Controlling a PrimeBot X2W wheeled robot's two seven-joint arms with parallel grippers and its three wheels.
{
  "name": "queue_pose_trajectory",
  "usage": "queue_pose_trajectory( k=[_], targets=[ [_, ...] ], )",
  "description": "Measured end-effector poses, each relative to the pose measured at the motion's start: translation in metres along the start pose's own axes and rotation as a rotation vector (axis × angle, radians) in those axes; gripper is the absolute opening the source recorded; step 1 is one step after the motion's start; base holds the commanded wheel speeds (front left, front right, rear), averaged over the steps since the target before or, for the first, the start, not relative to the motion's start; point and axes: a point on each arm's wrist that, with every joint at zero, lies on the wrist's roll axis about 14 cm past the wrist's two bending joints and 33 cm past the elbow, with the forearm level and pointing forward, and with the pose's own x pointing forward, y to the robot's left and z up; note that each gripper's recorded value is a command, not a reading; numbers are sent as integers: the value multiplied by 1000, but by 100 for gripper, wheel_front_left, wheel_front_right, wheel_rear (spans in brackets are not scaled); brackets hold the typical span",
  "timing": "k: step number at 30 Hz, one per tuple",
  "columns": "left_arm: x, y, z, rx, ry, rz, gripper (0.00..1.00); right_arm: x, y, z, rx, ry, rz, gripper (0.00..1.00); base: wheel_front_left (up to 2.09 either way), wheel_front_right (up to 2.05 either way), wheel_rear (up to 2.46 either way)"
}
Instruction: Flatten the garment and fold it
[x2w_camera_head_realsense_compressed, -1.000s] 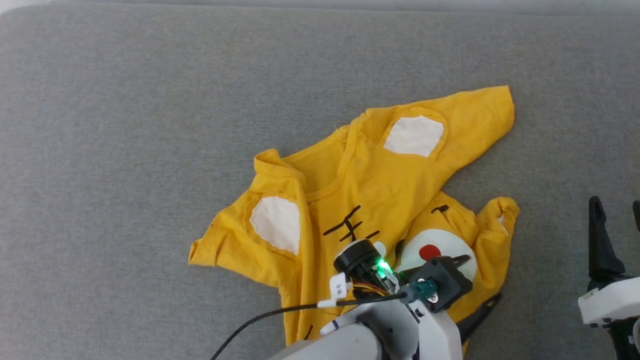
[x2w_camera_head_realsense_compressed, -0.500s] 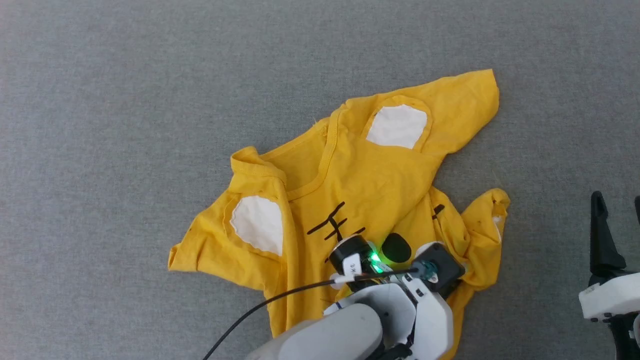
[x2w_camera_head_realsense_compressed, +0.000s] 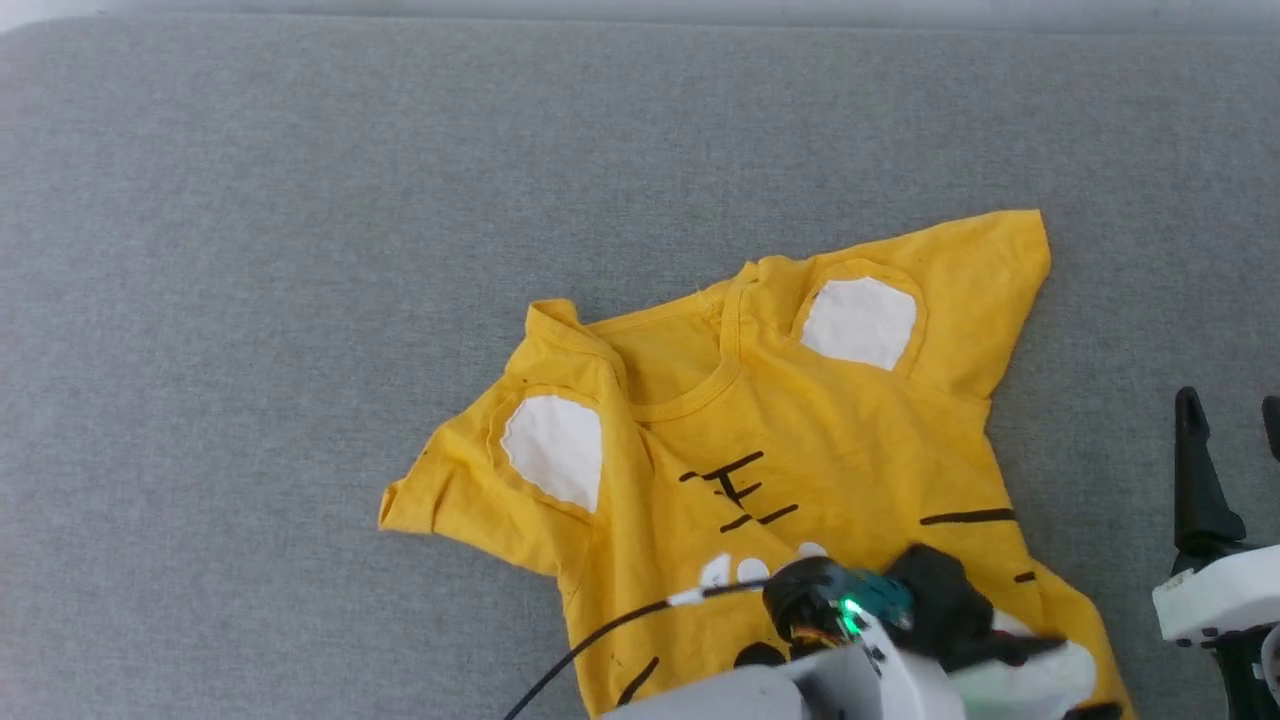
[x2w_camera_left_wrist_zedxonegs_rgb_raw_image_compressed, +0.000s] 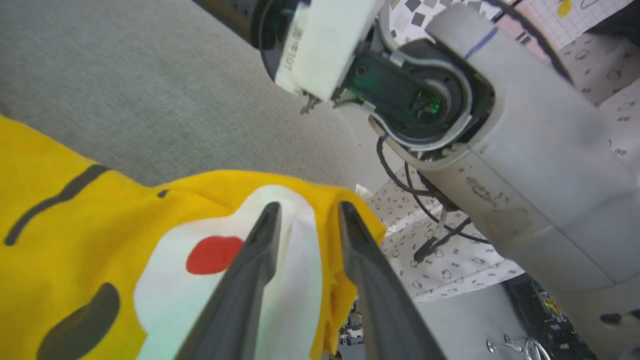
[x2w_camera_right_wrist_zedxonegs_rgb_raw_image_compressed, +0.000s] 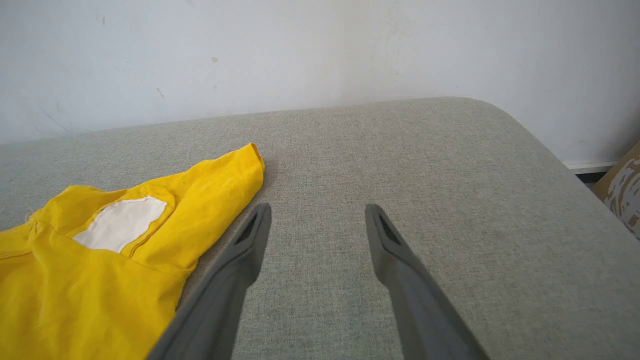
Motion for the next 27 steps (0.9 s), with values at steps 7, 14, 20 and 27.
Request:
queue_pose_trajectory(
  k=[7,14,20,27],
  targets=[
    [-47,59,125,-3,-567,274,100,-2,4,4,0,-9,14,100,0,0,0],
    [-165,128,171,244,-781,731,100,-5,9,4,-1,-10,27,100,0,0,0],
    [-250,141,134,194,-846,1036,100,-10,9,-3,9,11,31,100,0,0,0],
    [-289,131,77,70,-853,1196,100,-8,19,-11,1,43,61,100,0,0,0]
  ],
)
